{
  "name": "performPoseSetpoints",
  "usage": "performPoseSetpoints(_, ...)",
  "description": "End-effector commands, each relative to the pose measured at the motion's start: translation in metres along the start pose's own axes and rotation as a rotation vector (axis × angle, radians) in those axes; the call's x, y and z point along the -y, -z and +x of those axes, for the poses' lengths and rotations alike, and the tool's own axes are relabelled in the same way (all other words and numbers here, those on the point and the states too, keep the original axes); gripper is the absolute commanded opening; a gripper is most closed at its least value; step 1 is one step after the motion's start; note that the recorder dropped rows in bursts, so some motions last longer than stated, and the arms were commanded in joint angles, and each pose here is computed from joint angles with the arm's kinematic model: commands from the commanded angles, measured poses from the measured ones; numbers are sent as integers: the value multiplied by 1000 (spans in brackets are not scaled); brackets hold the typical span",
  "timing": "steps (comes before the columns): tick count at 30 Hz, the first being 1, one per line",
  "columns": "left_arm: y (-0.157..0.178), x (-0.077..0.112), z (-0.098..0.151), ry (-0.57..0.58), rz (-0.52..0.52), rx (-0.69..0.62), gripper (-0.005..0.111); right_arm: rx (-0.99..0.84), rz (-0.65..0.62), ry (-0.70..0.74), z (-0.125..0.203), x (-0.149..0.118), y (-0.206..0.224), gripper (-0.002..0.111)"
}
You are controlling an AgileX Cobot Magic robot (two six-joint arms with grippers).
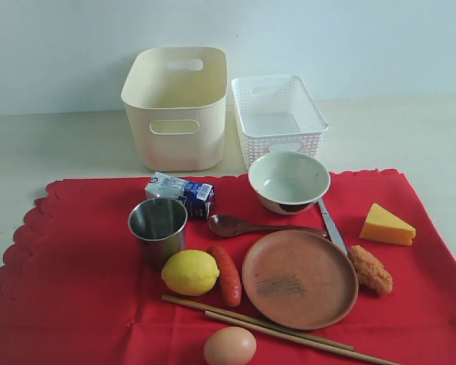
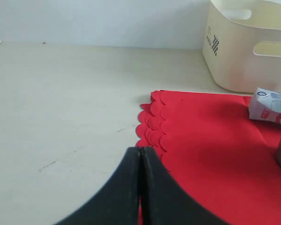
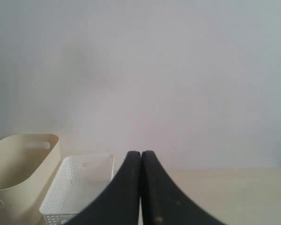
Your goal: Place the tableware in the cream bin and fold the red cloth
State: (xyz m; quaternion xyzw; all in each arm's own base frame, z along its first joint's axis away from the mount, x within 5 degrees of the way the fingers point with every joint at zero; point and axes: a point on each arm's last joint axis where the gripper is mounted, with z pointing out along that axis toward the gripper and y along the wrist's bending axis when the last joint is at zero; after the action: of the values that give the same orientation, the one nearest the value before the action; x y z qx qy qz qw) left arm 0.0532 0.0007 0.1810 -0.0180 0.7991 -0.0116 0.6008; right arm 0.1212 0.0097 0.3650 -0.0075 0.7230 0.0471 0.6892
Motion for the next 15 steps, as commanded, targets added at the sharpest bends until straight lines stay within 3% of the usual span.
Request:
performPoseSetpoints(1, 0, 0, 0, 1, -1, 15, 0, 2, -2, -35, -2, 0, -2, 0)
performPoseSetpoints(15, 0, 0, 0, 1, -1, 15, 0, -567, 29, -4, 65, 3, -92, 0)
